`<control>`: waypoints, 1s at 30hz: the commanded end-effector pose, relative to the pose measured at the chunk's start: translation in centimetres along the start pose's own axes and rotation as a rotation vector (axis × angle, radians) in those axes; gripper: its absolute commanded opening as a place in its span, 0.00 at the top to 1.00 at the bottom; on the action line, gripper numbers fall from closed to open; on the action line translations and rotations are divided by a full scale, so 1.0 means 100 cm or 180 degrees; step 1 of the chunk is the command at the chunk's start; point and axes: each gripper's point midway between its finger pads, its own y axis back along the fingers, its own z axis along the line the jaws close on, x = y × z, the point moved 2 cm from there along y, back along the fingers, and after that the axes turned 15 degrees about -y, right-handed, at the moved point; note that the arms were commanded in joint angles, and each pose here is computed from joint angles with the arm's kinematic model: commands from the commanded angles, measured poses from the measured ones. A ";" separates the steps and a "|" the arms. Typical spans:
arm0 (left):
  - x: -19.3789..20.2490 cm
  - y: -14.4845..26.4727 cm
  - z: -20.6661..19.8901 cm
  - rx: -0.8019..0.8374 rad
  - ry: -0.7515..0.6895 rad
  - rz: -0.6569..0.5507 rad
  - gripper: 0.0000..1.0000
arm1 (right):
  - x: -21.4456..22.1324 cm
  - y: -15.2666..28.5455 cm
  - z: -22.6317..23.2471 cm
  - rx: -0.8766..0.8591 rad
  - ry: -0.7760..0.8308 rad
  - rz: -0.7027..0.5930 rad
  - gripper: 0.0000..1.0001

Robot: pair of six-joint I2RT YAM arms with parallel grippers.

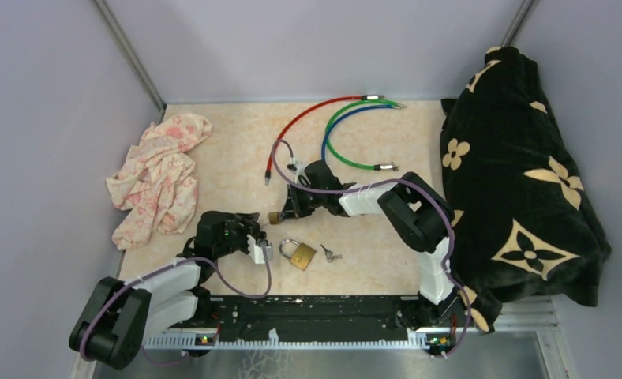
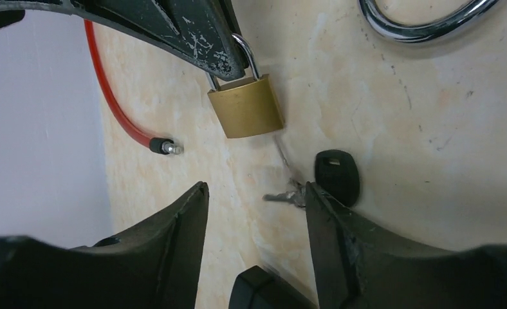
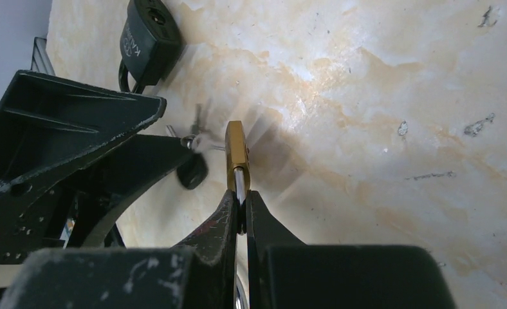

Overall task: Lock with the key
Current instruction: Place the lock at the center of the board.

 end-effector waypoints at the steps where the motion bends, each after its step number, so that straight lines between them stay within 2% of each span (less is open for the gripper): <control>1: -0.008 0.001 -0.009 0.0061 -0.0090 -0.0156 0.33 | -0.020 0.009 0.023 -0.0055 0.0137 -0.0191 0.97; 4: -0.010 0.003 -0.004 0.0017 -0.0066 -0.0180 0.24 | -0.022 0.017 0.018 0.0119 0.0202 -0.0230 0.78; 6: -0.012 0.005 0.009 -0.0075 0.0097 -0.0188 0.14 | -0.024 0.025 0.019 0.0222 0.0269 -0.0261 0.68; 9: -0.019 0.008 0.032 -0.0189 0.0581 -0.0274 0.05 | -0.031 0.038 0.021 0.0370 0.0389 -0.0354 0.58; 11: -0.026 0.012 0.051 -0.0320 0.0996 -0.0385 0.03 | -0.038 0.048 0.024 0.0479 0.0490 -0.0424 0.49; 13: -0.035 0.017 0.072 -0.0483 0.1573 -0.0504 0.02 | -0.045 0.061 0.024 0.0659 0.0609 -0.0504 0.47; 18: -0.047 0.035 0.118 -0.1084 0.3507 -0.0724 0.01 | -0.067 0.106 0.003 0.1336 0.0801 -0.0764 0.44; 23: -0.036 0.056 0.133 -0.1782 0.5160 -0.1081 0.01 | -0.089 0.152 -0.045 0.2089 0.0740 -0.0916 0.41; 26: -0.014 0.059 0.114 -0.2065 0.5909 -0.0927 0.01 | -0.097 0.155 -0.062 0.2360 0.0771 -0.0779 0.38; 30: 0.004 0.061 0.082 -0.2294 0.6388 -0.0652 0.01 | -0.108 0.150 -0.083 0.2674 0.0790 -0.0630 0.37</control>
